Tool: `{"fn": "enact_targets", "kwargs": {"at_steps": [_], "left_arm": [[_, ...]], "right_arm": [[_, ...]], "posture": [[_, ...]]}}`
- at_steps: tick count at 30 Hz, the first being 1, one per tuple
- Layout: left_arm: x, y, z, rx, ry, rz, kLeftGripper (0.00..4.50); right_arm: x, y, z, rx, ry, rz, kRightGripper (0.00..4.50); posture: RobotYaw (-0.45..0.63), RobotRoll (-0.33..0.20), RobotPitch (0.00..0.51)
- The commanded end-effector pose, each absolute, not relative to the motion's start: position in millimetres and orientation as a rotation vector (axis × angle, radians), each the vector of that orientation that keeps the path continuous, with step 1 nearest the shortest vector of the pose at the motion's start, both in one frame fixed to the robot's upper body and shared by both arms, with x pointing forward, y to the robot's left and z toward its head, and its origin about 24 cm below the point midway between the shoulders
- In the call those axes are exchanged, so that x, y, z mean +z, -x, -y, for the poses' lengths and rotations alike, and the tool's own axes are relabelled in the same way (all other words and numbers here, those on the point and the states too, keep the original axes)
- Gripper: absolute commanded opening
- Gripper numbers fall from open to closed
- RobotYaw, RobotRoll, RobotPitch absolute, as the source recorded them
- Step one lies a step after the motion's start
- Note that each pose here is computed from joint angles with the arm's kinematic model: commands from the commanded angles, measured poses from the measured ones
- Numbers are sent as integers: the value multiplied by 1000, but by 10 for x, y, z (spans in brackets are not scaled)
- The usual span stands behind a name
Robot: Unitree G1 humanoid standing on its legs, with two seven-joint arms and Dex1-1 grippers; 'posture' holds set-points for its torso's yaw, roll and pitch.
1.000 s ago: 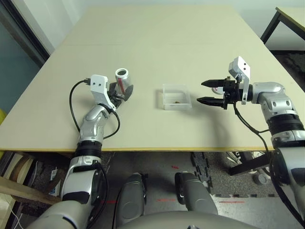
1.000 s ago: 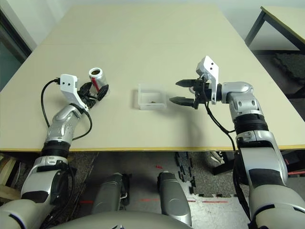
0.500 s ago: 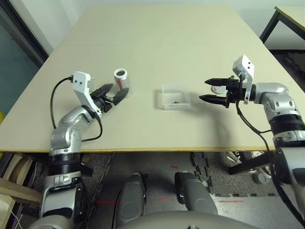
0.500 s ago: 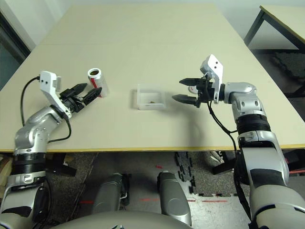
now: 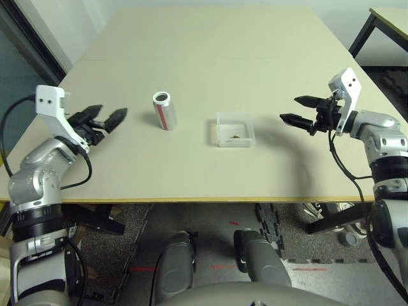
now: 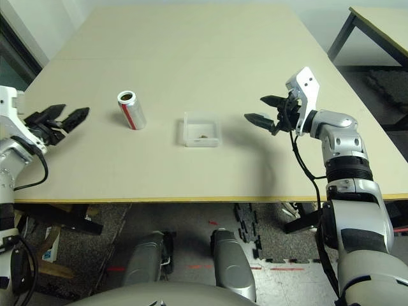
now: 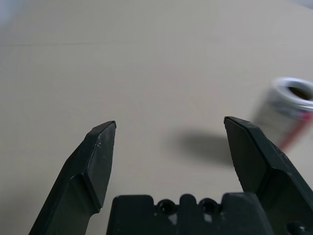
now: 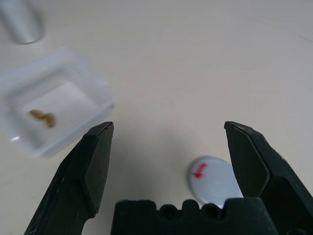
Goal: Pour the medicine from the bottle into the box.
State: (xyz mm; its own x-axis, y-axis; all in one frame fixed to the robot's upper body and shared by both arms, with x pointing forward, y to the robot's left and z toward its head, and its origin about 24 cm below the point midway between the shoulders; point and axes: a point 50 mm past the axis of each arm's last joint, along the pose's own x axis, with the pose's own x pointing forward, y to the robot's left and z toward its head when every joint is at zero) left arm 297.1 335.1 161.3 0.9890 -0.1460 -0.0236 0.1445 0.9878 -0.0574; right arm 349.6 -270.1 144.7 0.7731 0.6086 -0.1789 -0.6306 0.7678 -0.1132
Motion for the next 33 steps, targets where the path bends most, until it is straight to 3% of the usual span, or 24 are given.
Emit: {"fn": "enact_targets", "kwargs": {"at_steps": [1, 18, 33], "left_arm": [[1642, -3008, -3571, -33, 32, -11, 4438], [1569, -3120, -4015, 197, -10, -46, 4438], [1605, -3180, -4009, 218, -17, -35, 4438]], "right_arm": [[1435, -3472, 2843, 563, 146, -125, 4500], [1419, -3311, 3390, 117, 113, -43, 4500], [1324, -3263, 3437, 63, 88, -46, 4500]], "posture": [[-105, 0, 136], [-174, 0, 168], [-170, 0, 172]]}}
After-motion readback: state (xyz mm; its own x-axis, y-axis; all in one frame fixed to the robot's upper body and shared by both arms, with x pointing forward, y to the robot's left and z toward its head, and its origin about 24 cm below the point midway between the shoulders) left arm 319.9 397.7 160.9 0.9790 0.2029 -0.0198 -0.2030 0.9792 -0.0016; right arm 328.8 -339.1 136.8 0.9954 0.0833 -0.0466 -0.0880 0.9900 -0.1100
